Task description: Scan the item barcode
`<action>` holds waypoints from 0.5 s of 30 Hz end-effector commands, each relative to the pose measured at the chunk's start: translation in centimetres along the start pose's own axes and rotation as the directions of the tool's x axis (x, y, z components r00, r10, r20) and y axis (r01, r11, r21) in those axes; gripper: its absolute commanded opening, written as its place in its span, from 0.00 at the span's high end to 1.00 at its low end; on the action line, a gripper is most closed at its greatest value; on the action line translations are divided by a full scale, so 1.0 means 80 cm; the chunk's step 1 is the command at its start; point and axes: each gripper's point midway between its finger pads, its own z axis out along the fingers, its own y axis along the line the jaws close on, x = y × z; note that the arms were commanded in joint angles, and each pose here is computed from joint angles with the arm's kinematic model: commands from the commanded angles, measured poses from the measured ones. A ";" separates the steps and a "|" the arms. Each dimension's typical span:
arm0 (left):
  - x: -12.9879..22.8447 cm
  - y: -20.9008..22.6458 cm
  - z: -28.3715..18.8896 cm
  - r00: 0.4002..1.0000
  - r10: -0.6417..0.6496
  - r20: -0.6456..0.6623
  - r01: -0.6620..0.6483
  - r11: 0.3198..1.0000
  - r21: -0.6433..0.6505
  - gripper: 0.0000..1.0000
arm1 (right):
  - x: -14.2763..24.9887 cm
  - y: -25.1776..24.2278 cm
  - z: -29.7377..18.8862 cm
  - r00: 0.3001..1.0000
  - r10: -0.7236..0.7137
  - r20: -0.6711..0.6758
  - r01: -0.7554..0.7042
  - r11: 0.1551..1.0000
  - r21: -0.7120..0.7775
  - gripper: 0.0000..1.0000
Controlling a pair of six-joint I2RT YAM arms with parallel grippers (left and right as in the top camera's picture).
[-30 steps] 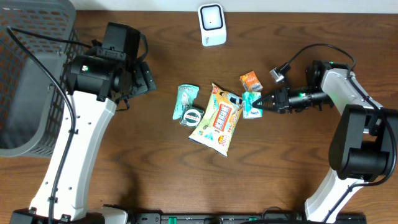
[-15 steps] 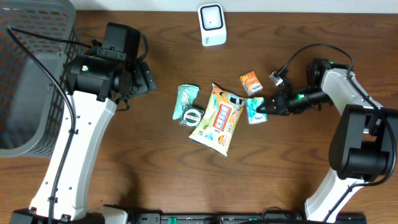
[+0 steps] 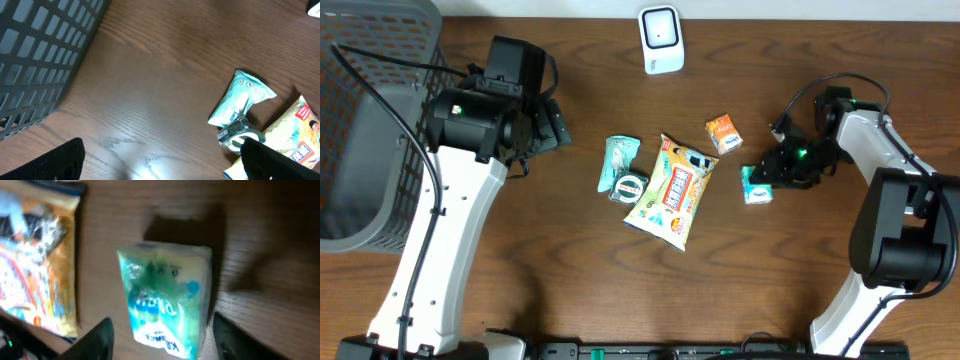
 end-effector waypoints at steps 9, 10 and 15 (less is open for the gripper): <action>-0.004 0.003 -0.001 1.000 0.006 0.009 -0.006 1.000 -0.011 0.02 | -0.010 -0.008 0.001 0.999 0.046 0.022 -0.046 0.999 0.027 0.43; -0.004 0.003 -0.001 1.000 0.006 0.009 -0.006 1.000 -0.011 0.02 | -0.011 -0.007 0.002 0.998 0.052 0.026 -0.052 0.998 0.024 0.47; -0.004 0.003 -0.001 1.000 0.006 0.009 -0.006 1.000 -0.011 0.02 | -0.011 -0.001 0.016 0.999 0.030 0.025 -0.031 0.999 0.030 0.47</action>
